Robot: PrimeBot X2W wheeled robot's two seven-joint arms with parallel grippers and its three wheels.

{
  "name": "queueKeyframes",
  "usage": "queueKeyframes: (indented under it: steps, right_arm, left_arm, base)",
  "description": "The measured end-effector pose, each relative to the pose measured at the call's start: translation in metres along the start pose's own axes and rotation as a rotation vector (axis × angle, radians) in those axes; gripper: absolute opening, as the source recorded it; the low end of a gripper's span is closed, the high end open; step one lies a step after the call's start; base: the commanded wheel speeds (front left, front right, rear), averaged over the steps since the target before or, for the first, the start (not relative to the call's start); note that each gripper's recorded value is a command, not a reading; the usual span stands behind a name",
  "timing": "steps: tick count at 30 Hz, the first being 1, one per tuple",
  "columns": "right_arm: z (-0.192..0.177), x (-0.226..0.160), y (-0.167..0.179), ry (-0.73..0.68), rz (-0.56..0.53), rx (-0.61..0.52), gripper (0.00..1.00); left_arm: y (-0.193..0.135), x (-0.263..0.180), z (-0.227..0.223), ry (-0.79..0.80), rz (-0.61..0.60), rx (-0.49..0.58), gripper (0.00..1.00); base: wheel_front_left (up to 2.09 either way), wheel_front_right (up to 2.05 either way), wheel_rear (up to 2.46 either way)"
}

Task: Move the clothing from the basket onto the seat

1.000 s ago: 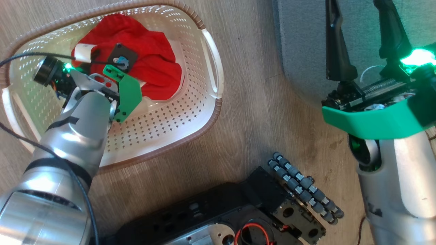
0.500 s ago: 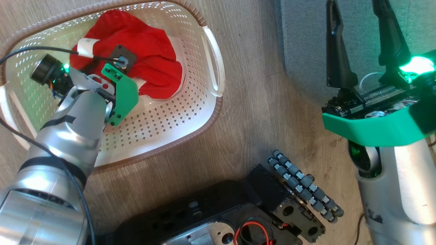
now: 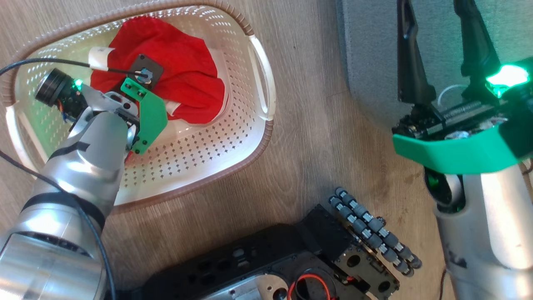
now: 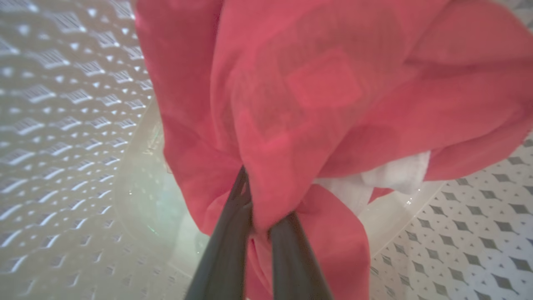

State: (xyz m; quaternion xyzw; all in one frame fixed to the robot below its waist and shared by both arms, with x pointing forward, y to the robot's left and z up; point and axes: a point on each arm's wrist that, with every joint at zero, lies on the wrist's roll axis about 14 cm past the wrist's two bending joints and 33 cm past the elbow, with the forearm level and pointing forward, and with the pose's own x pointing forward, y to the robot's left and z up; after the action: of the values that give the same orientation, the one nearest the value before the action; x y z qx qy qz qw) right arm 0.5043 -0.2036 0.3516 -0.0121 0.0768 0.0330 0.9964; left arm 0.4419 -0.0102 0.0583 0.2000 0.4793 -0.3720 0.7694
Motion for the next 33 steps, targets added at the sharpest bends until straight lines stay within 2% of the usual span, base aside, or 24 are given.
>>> queueKeyframes:
  steps: [8,14,21,26,33]
  right_arm:
    - [0.031,0.011,0.003,-0.079,0.021,0.000,1.00]
    - [0.055,0.007,0.006,-0.123,0.024,0.009,1.00]
    - [0.086,-0.009,0.008,-0.173,0.018,0.009,1.00]
    - [0.110,-0.024,0.013,-0.214,0.021,0.006,1.00]
    - [0.140,-0.051,0.017,-0.269,0.018,0.024,1.00]
  left_arm:
    - [0.009,-0.016,0.029,-0.101,0.037,-0.020,0.00]
    - [0.001,-0.045,0.046,-0.183,0.043,-0.054,0.00]
    - [0.007,-0.095,0.064,-0.279,0.105,-0.075,0.00]
    - [0.013,-0.134,0.081,-0.362,0.161,-0.133,0.00]
    - [0.015,-0.209,0.136,-0.620,0.239,-0.214,0.00]
  base:
    - [0.00,0.00,0.00]
    - [0.00,0.00,0.00]
    - [0.00,0.00,0.00]
    - [0.00,0.00,0.00]
    - [0.00,0.00,0.00]
